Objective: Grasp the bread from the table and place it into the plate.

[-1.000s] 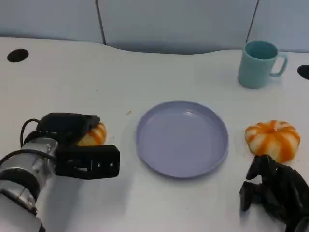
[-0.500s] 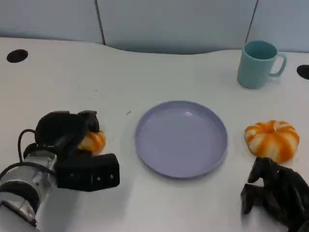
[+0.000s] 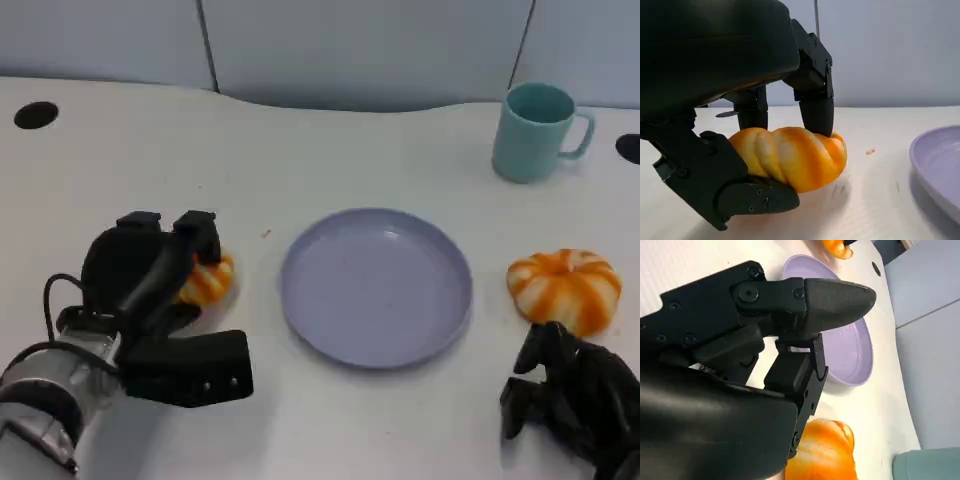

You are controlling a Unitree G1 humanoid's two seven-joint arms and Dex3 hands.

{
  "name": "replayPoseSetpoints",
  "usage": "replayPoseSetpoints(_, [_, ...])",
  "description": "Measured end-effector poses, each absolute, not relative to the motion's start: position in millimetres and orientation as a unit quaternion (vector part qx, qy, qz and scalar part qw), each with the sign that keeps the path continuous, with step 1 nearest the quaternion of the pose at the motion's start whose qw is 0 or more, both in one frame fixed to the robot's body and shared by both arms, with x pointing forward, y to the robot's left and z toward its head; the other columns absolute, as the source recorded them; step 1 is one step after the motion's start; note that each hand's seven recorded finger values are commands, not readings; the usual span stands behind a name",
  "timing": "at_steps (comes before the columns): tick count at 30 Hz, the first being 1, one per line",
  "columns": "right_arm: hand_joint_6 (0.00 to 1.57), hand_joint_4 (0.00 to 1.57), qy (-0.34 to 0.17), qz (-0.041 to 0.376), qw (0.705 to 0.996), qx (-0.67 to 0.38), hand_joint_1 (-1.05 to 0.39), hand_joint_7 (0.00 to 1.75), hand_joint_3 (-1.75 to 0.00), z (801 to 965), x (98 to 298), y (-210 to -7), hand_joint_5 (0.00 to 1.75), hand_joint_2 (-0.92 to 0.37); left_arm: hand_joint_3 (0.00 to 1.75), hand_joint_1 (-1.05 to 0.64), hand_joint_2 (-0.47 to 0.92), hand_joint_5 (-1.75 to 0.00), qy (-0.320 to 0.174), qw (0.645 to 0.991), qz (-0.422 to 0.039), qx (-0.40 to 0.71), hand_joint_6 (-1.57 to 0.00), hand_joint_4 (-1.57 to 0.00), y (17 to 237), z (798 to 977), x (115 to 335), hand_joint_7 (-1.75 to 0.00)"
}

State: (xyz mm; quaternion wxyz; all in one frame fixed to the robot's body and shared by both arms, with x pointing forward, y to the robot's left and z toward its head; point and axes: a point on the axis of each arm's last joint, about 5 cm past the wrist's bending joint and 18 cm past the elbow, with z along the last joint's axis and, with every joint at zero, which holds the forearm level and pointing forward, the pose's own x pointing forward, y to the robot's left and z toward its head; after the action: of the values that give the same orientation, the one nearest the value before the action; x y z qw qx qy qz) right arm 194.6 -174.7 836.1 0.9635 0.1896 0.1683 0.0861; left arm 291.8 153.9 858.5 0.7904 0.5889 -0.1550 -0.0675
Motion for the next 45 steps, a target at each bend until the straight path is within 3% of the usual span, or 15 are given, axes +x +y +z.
replayPoseSetpoints(8, [1.07,1.18,0.177,0.093,0.96,0.195,-0.42,1.42,-0.52,837.1,195,-179,1.5,-0.92,1.13,-0.1,0.43,-1.75,-0.211,0.878,-0.029,0.428,-0.66,-0.81,119,880.2,302,-1.75])
replayPoseSetpoints(10, [1.07,1.18,0.178,0.094,0.96,0.194,-0.42,1.42,-0.52,837.2,196,-179,1.5,-0.92,1.14,-0.09,0.43,-1.75,-0.21,0.892,-0.04,0.398,-0.66,-0.81,112,886.4,305,-1.75])
replayPoseSetpoints(12, [1.09,1.19,0.178,0.094,0.96,0.193,-0.42,1.4,-0.51,837.2,195,-180,1.49,-0.92,1.35,-0.06,0.33,-1.75,-0.202,0.902,-0.053,0.377,-0.7,-0.84,108,888.7,305,-1.75])
replayPoseSetpoints(16, [1.11,1.2,0.179,0.09,0.96,0.195,-0.43,1.38,-0.5,837.2,196,-183,1.47,-0.92,1.42,-0.11,0.31,-1.75,-0.19,0.925,-0.137,0.299,-0.71,-0.86,95,901.4,308,-1.75])
replayPoseSetpoints(21, [1.1,1.2,0.182,0.092,0.959,0.2,-0.41,1.36,-0.53,837.5,197,-182,1.46,-0.92,1.35,-0.2,0.34,-1.75,-0.25,0.892,-0.216,0.307,-0.74,-0.87,78,925.1,316,-1.75])
replayPoseSetpoints(25, [1.1,1.21,0.182,0.094,0.959,0.198,-0.41,1.37,-0.53,837.7,197,-181,1.47,-0.92,1.33,-0.22,0.37,-1.75,-0.271,0.857,-0.26,0.354,-0.76,-0.89,70,931.0,317,-1.75])
replayPoseSetpoints(32, [1.1,1.2,0.183,0.091,0.959,0.197,-0.42,1.38,-0.51,838.7,196,-181,1.47,-0.92,1.29,-0.32,0.43,-1.75,-0.268,0.813,-0.32,0.407,-0.78,-0.92,64,929.7,315,-1.75])
replayPoseSetpoints(40, [1.11,1.19,0.183,0.088,0.959,0.199,-0.43,1.33,-0.49,839.2,195,-177,1.45,-0.92,1.24,-0.3,0.46,-1.75,-0.247,0.793,-0.335,0.445,-0.72,-0.89,58,927.1,316,-1.75])
replayPoseSetpoints(42, [1.1,1.19,0.182,0.088,0.959,0.199,-0.43,1.32,-0.51,839.1,194,-176,1.45,-0.92,1.17,-0.28,0.49,-1.65,-0.238,0.791,-0.343,0.448,-0.85,-0.85,58,926.6,316,-1.32])
replayPoseSetpoints(44, [1.11,1.19,0.179,0.089,0.96,0.197,-0.44,1.32,-0.5,838.6,194,-176,1.44,-0.92,0.97,-0.28,0.56,-1.41,-0.227,0.787,-0.354,0.451,-0.97,-0.83,57,926.4,316,-0.8])
replayPoseSetpoints(45, [1.11,1.19,0.177,0.089,0.96,0.196,-0.45,1.32,-0.5,838.4,194,-176,1.44,-0.92,0.92,-0.28,0.58,-1.37,-0.221,0.786,-0.36,0.451,-1.0,-0.83,57,926.2,316,-0.7])
